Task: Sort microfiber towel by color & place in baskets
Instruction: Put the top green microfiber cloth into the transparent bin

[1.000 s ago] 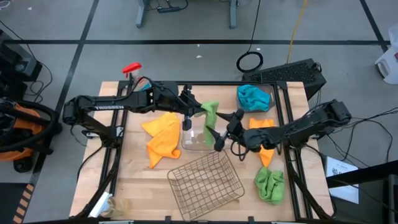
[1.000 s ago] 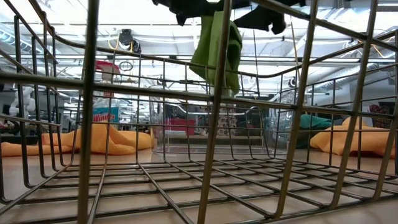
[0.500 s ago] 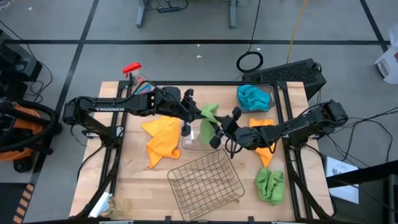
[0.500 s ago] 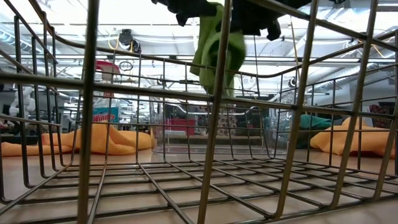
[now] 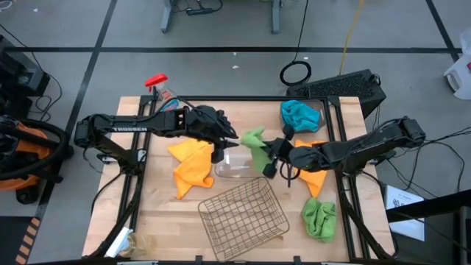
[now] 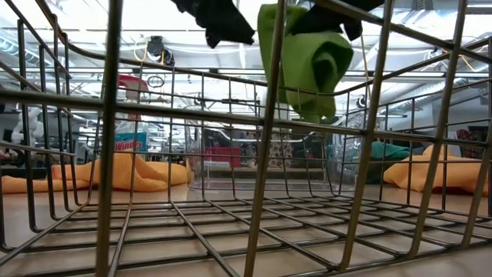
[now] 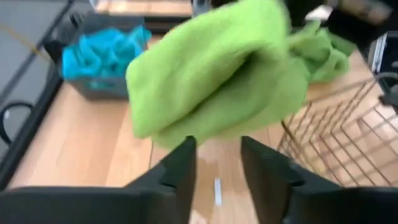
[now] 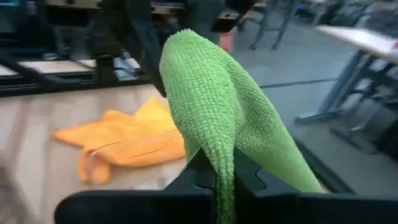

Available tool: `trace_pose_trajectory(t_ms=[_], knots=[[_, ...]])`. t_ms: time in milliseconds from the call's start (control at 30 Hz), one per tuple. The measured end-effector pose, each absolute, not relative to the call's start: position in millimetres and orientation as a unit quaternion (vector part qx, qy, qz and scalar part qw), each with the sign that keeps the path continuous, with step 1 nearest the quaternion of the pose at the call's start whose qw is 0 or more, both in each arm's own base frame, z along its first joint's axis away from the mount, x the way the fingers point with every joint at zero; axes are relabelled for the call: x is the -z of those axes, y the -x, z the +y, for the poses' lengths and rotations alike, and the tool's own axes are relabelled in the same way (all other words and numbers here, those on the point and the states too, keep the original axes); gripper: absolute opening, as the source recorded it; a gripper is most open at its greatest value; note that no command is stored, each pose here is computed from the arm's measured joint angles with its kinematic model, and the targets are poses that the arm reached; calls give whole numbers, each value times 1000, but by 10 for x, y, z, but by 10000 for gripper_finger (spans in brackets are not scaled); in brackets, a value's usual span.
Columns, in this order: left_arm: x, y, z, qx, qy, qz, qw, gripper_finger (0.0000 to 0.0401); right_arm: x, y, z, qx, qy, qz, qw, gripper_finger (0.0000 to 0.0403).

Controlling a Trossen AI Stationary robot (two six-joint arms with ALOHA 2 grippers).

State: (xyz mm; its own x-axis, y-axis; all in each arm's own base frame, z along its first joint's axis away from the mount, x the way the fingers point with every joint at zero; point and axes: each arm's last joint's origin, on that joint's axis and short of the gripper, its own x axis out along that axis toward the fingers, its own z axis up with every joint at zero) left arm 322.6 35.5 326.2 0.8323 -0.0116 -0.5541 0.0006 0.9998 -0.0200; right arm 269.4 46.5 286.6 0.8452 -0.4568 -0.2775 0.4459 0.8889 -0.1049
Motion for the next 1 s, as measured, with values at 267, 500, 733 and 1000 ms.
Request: trace_pose_trajectory(t_ms=[267, 500, 733, 1000], knots=[[-3160, -3159, 236, -9, 75, 352, 933, 235, -2702, -2750, 340, 210, -7, 207, 955, 1], [-3134, -3142, -97, -9, 60, 371, 927, 240, -2579, -2848, 167, 179, -41, 239, 954, 1], [-3063, -3090, -483, -2, 34, 379, 925, 240, -2453, -2930, -47, 142, -94, 269, 948, 0], [-2814, -2993, -737, -23, 28, 398, 917, 240, -2271, -2998, -217, 158, -191, 296, 923, 0]])
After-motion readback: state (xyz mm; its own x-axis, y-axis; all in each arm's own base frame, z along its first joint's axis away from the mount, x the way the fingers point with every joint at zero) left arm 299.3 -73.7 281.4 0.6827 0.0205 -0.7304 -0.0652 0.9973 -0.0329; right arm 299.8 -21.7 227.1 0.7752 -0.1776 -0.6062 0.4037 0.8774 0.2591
